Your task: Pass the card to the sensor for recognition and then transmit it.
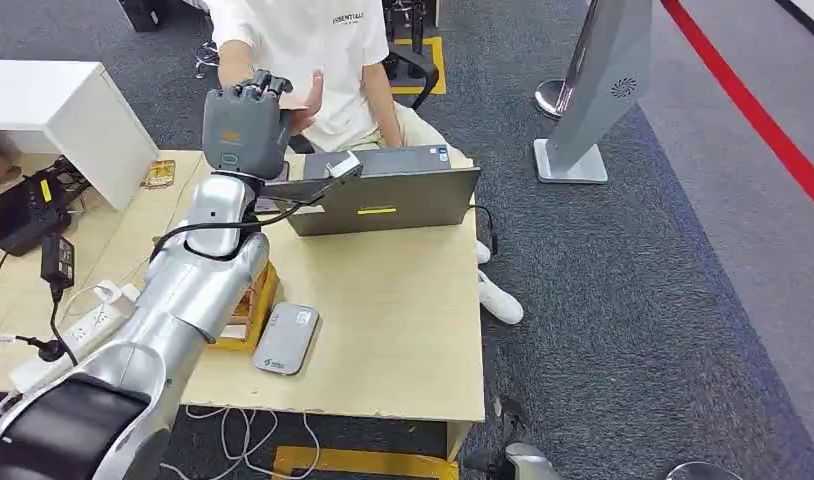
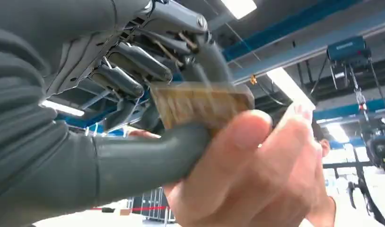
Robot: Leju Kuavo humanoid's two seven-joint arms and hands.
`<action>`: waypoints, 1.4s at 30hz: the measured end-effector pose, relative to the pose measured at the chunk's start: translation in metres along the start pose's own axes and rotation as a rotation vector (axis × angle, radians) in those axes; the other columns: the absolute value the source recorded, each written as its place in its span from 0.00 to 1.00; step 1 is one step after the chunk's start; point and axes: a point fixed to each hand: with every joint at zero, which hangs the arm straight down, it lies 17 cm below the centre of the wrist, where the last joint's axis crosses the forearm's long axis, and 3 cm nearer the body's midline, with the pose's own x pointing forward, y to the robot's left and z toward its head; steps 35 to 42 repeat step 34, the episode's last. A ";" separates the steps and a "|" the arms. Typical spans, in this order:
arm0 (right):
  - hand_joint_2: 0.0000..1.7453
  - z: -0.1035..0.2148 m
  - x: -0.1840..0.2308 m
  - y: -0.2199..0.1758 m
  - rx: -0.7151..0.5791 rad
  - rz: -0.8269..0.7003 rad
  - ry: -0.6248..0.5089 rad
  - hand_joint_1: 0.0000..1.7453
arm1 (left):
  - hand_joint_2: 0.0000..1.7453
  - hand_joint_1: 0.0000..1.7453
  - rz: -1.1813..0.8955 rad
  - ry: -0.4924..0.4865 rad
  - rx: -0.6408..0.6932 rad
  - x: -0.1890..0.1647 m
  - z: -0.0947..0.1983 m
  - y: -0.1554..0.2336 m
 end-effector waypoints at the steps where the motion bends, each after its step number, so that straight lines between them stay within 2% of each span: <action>1: 1.00 0.000 0.000 0.001 0.003 -0.004 0.001 0.00 | 1.00 0.00 0.003 0.002 -0.004 -0.001 0.001 -0.002; 11: 1.00 -0.002 -0.006 -0.004 0.001 -0.024 0.017 0.00 | 1.00 0.00 0.099 -0.025 -0.048 -0.009 0.011 -0.020; 15: 1.00 -0.007 -0.009 -0.013 -0.004 -0.056 0.014 0.00 | 1.00 0.00 0.170 0.032 -0.122 -0.053 0.034 -0.048; 18: 1.00 -0.011 -0.016 -0.024 -0.016 -0.075 0.018 0.00 | 1.00 0.00 0.196 0.152 -0.171 -0.130 0.062 -0.068; 21: 1.00 -0.017 -0.027 -0.036 -0.030 -0.100 0.025 0.00 | 1.00 0.00 0.221 0.313 -0.176 -0.237 0.103 -0.069; 25: 1.00 -0.021 -0.035 -0.046 -0.045 -0.106 0.031 0.00 | 1.00 0.00 0.228 0.573 -0.145 -0.381 0.180 -0.049; 28: 1.00 -0.022 -0.036 -0.049 -0.050 -0.100 0.030 0.00 | 1.00 0.00 0.239 0.783 -0.115 -0.478 0.264 -0.024; 30: 1.00 -0.023 -0.041 -0.053 -0.059 -0.089 0.034 0.00 | 1.00 0.00 0.231 0.952 -0.074 -0.540 0.338 0.004; 34: 1.00 -0.025 -0.043 -0.055 -0.065 -0.076 0.032 0.00 | 1.00 0.00 0.286 1.188 -0.021 -0.597 0.455 0.035; 42: 1.00 -0.025 -0.043 -0.055 -0.065 -0.076 0.032 0.00 | 1.00 0.00 0.286 1.188 -0.021 -0.597 0.455 0.035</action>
